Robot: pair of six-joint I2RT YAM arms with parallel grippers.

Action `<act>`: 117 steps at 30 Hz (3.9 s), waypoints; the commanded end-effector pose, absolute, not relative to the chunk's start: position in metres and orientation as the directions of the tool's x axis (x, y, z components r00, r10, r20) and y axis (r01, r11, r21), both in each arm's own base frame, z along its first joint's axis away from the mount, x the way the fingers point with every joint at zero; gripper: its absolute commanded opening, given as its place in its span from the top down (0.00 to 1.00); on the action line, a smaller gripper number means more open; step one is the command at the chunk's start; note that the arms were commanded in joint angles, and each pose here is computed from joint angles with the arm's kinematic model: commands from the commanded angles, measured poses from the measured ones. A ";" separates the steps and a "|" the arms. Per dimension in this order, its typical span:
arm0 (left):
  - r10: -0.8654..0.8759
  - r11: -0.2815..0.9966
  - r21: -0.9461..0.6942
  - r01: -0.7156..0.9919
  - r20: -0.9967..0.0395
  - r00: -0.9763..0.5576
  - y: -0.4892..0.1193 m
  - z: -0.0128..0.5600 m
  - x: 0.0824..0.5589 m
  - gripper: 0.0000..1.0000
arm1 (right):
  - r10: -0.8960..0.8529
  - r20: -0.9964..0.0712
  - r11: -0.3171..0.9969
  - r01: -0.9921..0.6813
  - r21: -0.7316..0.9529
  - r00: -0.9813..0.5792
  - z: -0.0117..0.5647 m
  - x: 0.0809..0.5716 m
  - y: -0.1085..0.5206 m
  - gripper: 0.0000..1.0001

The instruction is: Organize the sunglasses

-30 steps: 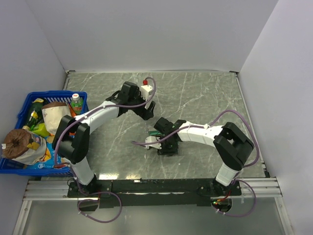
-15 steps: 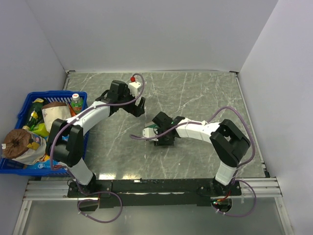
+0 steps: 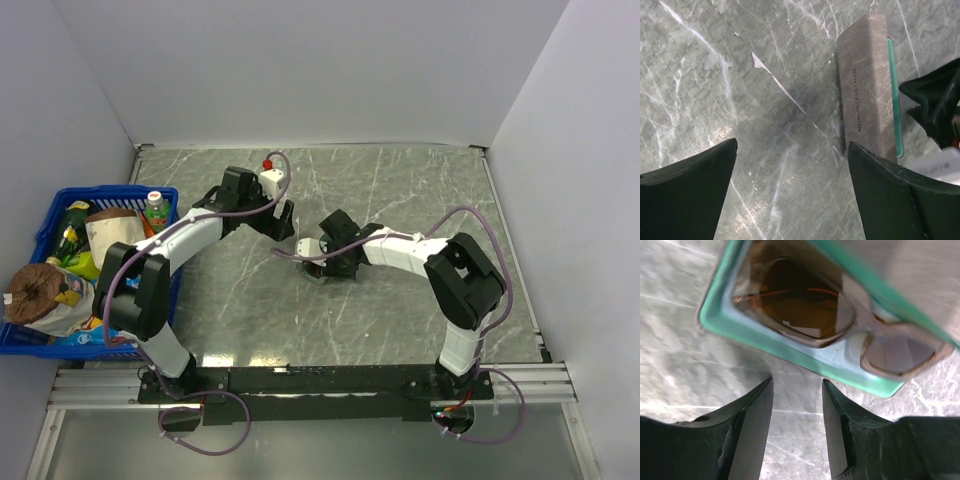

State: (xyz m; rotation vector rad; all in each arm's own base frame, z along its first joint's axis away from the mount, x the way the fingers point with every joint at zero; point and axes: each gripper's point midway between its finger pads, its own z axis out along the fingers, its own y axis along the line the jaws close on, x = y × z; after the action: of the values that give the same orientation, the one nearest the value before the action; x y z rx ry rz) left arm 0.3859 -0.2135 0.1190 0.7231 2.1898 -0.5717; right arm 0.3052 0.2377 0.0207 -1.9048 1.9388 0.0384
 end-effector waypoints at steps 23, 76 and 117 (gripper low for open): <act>0.218 0.609 -0.426 0.669 -0.721 -0.658 -0.267 0.132 0.392 0.14 | -0.541 -0.600 0.524 -0.794 0.309 -0.590 0.070 0.316 0.226 0.40; 0.308 0.563 -0.451 0.693 -0.663 -0.682 -0.296 0.103 0.355 0.65 | -0.148 -0.272 0.620 -0.303 0.724 -0.951 0.017 0.319 0.233 0.72; 0.346 0.542 -0.461 0.702 -0.639 -0.687 -0.308 0.089 0.342 0.80 | -0.149 -0.300 0.614 -0.326 0.719 -0.942 0.012 0.326 0.235 0.77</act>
State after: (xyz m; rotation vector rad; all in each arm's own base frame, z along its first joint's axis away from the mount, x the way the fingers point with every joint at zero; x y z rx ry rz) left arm 0.3494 -0.3043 0.1011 0.8226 2.2739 -1.0036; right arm 0.3109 0.2372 0.0196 -0.3861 2.6516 1.2906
